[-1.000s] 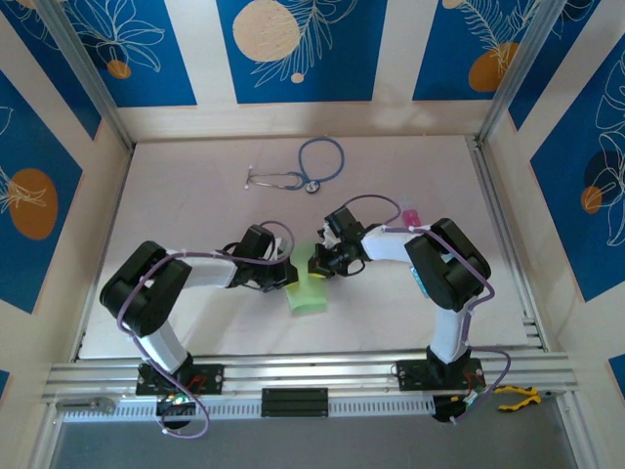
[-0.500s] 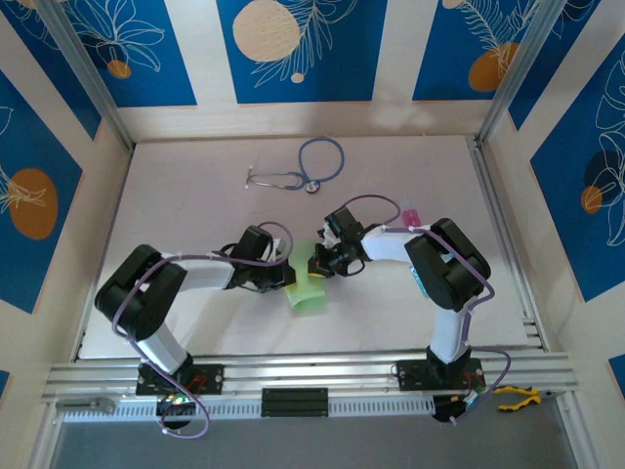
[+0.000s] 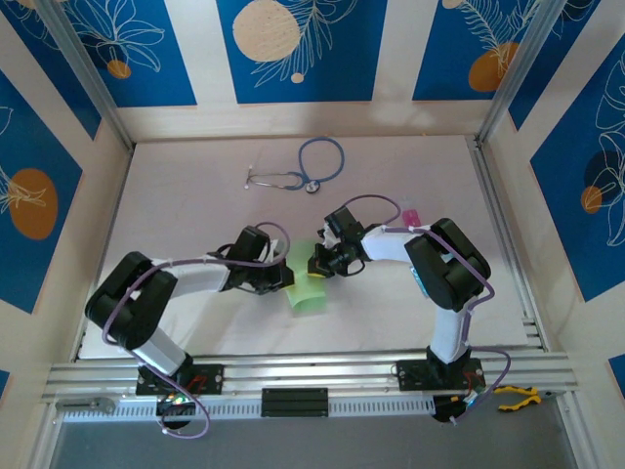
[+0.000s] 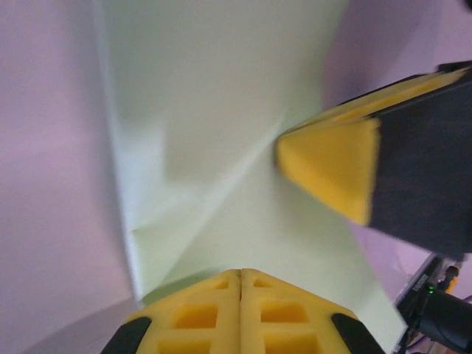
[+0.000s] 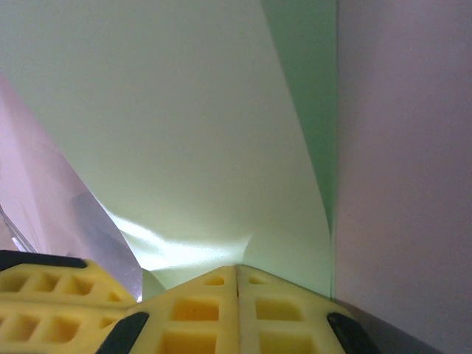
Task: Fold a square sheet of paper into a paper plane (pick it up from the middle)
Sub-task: First fold the square sheet of paper in half at the center of the table.
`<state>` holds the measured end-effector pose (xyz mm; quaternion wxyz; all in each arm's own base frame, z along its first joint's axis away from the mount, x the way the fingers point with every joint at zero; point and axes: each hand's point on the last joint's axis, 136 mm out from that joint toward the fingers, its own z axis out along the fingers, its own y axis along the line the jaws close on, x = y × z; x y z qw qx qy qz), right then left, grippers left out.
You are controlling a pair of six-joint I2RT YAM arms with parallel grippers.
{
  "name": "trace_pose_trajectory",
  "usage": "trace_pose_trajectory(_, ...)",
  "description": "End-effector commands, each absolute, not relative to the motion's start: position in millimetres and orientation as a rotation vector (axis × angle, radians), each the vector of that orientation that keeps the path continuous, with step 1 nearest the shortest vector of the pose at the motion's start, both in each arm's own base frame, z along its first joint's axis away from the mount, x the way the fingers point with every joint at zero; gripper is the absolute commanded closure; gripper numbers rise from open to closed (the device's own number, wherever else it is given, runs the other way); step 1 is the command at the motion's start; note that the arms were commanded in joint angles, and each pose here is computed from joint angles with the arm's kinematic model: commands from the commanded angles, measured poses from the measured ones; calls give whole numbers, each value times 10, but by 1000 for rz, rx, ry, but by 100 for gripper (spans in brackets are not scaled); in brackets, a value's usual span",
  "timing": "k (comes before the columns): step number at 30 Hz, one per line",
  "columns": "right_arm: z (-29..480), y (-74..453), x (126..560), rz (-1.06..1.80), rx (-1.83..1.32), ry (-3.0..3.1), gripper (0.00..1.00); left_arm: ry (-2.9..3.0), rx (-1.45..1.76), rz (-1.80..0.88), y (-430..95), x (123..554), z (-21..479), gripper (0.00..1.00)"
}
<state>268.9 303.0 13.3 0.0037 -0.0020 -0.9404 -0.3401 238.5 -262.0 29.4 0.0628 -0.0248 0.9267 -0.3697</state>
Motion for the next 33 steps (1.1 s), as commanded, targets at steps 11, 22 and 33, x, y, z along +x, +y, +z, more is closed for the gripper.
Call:
trace_pose_trajectory(11,-386,2658,2311,-716,-120,-2908,100,2867,-44,-949,-2351,2201,218,100)
trace_pose_trajectory(22,-377,2611,2318,-703,-123,-2915,100,2826,-6,-1086,-2717,2296,423,100)
trace_pose_trajectory(33,-371,2598,2303,-701,-128,-2918,100,3004,9,-895,-2333,1840,-167,100)
